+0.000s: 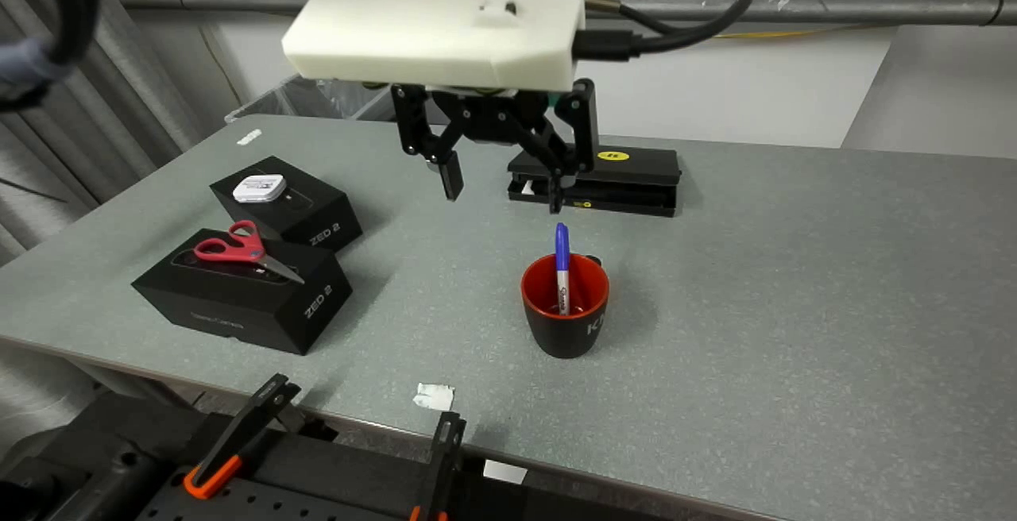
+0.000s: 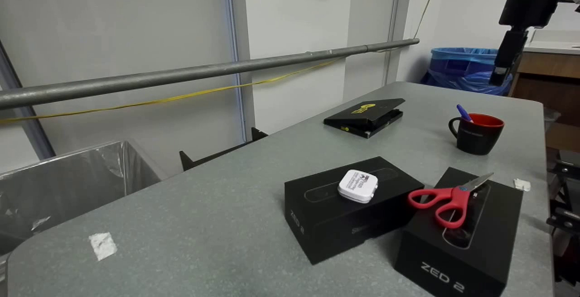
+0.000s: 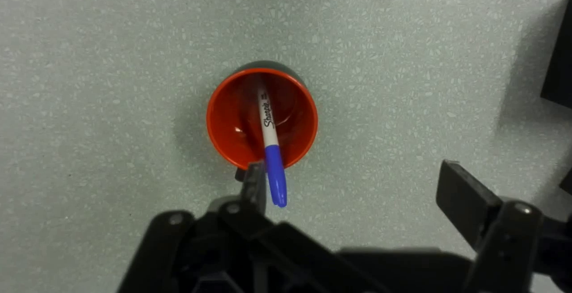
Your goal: Take the pen out of the mug and put it on the counter
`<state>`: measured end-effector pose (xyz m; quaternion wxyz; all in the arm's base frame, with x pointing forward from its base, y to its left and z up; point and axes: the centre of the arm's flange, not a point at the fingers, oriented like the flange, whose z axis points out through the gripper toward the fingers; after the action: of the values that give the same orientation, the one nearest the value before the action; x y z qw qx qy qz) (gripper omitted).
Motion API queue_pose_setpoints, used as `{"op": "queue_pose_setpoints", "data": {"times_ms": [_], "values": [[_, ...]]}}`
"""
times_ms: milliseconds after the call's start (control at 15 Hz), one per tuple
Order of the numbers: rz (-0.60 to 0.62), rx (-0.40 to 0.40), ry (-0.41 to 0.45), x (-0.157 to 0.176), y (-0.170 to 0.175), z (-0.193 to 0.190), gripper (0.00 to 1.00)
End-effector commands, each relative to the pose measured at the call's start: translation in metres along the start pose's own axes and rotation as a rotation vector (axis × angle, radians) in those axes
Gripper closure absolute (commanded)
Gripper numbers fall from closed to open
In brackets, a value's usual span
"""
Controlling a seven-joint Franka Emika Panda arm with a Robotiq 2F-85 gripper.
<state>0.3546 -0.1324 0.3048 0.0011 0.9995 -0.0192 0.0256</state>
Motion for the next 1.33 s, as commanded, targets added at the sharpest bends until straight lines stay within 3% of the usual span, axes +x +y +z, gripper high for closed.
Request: {"op": "queue_pose_setpoints", "data": {"times_ms": [0, 467, 867, 1267], "values": [[0.0, 0.0, 0.0, 0.0, 0.0, 0.0, 0.0], [-0.036, -0.046, -0.043, 0.033, 0.008, 0.049, 0.0], [0.001, -0.094, -0.002, 0.057, 0.024, 0.078, 0.0], [0.046, -0.11, -0.018, 0.072, 0.035, 0.096, 0.0]]}}
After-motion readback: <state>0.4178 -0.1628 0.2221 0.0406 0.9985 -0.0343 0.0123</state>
